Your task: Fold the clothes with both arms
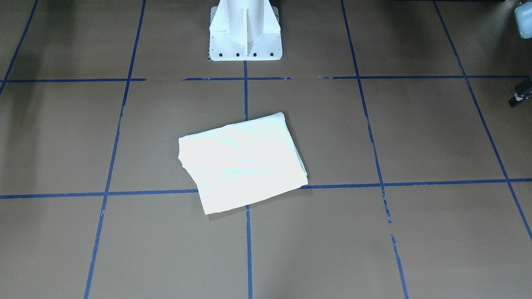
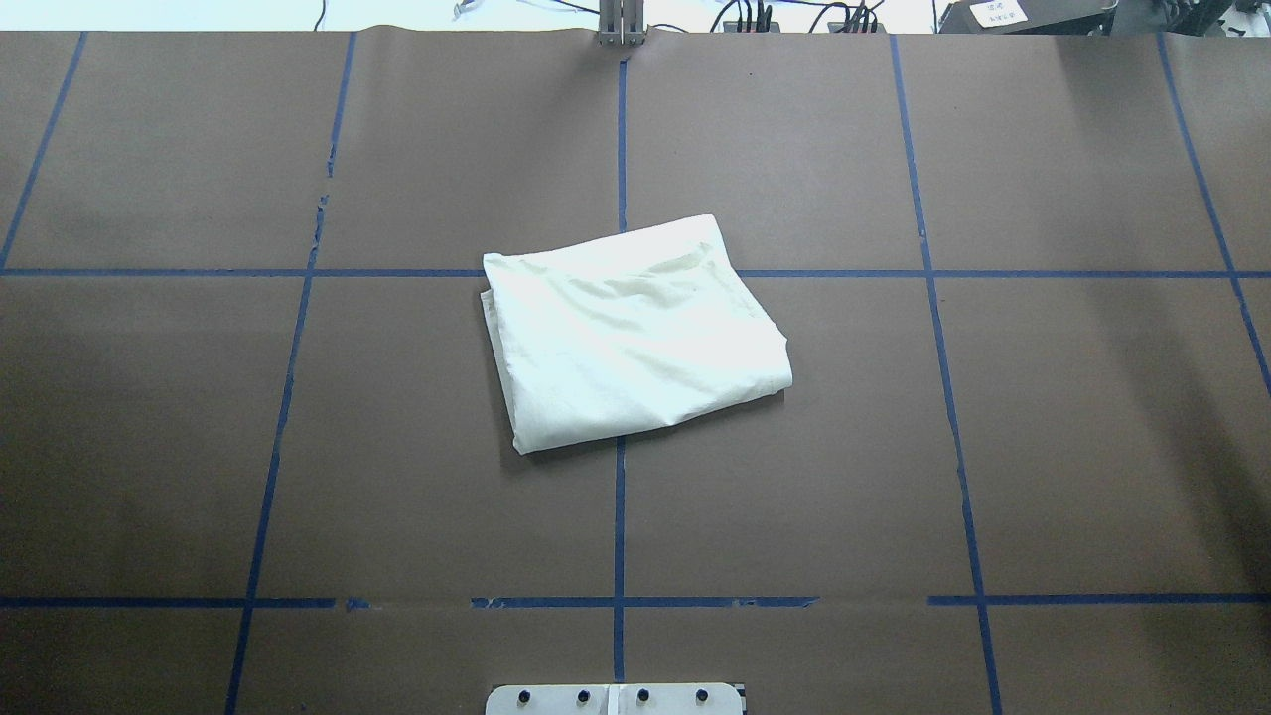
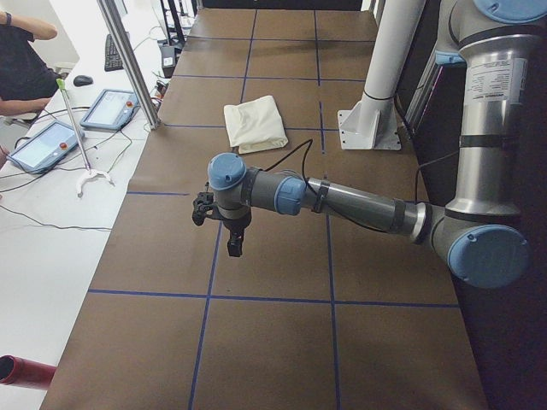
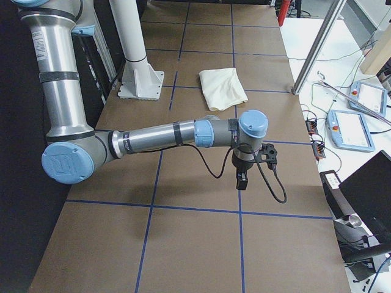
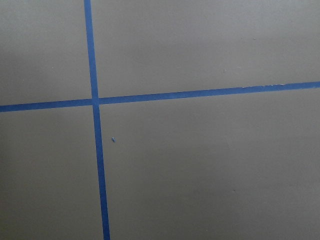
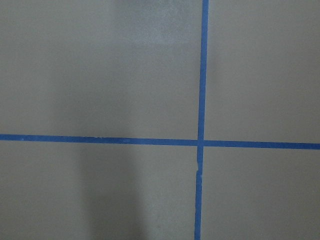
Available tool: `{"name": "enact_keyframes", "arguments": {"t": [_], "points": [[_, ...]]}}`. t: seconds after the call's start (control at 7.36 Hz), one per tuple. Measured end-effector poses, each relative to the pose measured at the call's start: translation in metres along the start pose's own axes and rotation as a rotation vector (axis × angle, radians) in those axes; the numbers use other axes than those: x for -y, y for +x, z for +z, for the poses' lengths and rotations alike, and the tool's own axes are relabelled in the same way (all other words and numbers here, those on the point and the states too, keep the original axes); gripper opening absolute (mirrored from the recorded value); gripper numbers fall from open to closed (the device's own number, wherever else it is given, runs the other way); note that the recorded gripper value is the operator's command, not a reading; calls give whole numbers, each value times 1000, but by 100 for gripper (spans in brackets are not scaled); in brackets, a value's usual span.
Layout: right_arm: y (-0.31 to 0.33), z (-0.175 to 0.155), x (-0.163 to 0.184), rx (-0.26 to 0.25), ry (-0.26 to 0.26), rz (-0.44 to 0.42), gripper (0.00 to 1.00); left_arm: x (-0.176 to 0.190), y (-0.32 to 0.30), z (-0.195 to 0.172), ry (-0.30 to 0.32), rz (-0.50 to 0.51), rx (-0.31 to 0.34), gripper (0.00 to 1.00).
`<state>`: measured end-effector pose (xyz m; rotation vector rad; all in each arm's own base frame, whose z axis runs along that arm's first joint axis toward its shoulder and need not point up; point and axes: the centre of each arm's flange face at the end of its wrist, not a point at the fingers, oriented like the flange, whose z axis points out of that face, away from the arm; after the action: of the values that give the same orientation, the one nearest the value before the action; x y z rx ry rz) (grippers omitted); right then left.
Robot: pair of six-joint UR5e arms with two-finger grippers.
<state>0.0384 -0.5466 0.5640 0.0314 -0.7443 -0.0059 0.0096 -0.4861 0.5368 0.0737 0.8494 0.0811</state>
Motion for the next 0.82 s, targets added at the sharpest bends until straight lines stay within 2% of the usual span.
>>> {"name": "enact_keyframes", "arguments": {"t": [0.82], "points": [[11,13,-1,-1,-27,24,100,-11,-35,-14,25,-67,6,100]]}}
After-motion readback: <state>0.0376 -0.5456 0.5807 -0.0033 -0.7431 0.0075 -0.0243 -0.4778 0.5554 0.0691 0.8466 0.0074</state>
